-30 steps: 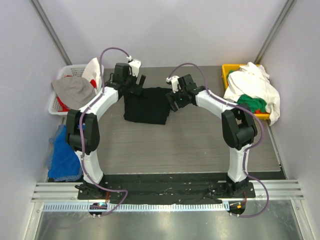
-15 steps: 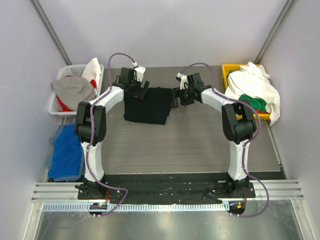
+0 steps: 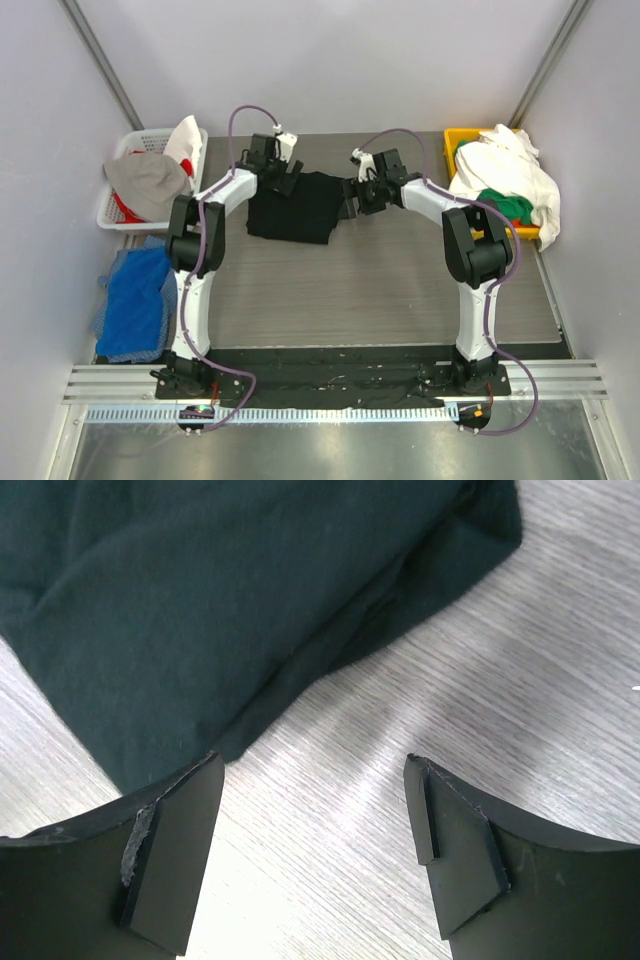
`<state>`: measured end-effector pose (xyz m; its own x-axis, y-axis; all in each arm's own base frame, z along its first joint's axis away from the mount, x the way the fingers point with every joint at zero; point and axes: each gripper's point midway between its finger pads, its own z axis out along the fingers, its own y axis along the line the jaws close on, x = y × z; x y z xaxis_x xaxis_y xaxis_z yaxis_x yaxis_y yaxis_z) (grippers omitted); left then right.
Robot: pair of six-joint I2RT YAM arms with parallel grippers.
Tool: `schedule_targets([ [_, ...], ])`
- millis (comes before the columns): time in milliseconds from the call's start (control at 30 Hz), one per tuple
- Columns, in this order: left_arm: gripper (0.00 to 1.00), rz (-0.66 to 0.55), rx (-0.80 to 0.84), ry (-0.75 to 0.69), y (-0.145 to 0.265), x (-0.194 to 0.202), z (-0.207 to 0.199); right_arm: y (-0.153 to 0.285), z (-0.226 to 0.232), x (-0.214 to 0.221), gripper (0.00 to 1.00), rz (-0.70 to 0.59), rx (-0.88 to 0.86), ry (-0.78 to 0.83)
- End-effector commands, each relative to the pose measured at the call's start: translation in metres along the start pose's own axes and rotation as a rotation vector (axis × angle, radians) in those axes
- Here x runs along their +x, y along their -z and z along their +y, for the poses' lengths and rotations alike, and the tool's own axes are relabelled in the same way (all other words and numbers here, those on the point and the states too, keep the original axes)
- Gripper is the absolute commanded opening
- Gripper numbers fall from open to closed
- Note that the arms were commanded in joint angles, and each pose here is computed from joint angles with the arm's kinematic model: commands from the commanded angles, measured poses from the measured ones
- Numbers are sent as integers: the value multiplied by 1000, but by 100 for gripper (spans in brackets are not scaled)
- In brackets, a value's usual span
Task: Fold and stack the t-shirts
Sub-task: Smooth out wrinkles on the folded tshirt, then put the neatly folded tshirt into the corner of the board with the right arm
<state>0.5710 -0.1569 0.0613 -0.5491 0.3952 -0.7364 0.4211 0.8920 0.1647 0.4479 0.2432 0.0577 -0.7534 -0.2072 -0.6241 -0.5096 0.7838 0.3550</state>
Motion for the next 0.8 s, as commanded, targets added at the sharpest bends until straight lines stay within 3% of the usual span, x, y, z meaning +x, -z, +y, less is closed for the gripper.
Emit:
schedule_targets([
  [0,99,-74,-86,-49,-4,-25,21,1,13,-16,81,-55,-61,0],
  [167,99,-63,-111,-75,0,-23,26,-5,21,-22,81,-61,-123,-22],
  [633,100,-176,-98,-62,70,-66,27,-29,20,-25,81,-83,-203,-81],
  [767,100,-153,-121,-85,77,-57,31,-37,22,-29,81,-90,-229,-95],
])
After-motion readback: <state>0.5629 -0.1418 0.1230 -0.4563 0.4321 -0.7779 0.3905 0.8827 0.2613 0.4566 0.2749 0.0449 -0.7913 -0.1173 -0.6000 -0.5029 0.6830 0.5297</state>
